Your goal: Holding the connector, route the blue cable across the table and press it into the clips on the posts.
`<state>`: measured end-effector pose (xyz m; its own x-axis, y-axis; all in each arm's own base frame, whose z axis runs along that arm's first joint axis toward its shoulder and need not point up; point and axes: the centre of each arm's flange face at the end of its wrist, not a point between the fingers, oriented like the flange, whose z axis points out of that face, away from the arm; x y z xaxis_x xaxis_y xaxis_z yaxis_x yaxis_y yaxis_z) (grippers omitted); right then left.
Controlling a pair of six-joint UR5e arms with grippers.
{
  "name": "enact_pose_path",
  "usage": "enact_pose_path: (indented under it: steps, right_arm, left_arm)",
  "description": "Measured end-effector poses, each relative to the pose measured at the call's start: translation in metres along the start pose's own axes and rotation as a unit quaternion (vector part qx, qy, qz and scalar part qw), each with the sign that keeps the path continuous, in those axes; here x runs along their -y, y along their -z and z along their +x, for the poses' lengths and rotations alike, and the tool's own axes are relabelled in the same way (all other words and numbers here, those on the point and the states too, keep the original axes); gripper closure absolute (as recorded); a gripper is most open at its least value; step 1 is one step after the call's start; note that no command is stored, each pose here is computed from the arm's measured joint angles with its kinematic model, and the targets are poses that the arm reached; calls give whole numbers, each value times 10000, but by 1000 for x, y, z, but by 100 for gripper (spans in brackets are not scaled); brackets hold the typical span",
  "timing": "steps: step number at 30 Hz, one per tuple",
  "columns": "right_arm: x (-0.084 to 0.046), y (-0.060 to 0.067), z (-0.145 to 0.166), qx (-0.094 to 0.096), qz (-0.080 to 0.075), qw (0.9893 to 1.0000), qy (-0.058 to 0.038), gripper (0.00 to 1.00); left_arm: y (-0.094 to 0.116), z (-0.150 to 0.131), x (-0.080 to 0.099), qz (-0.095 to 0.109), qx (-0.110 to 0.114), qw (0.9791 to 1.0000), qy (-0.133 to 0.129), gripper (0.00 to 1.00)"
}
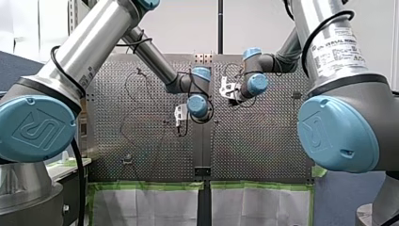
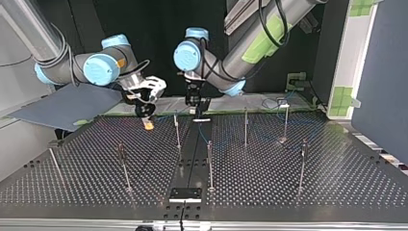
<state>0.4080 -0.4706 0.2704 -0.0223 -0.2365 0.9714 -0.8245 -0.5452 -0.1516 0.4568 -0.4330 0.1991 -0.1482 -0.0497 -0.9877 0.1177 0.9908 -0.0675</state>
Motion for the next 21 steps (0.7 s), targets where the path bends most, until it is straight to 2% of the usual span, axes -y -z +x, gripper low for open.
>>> enact_pose_path:
  steps: [6,16,21]
  right_arm:
    - [-9,-3,-34,166,-51,9999,-1,100]
    - [-14,-2,-47,244,-108,9996,-13,100]
    - [-17,-5,-57,322,-140,9994,-26,100]
  left_arm:
    - [7,18,-5,70,-17,10000,16,100]
    - [3,55,-8,418,-82,9989,179,100]
    - [-7,53,-4,607,86,9976,323,100]
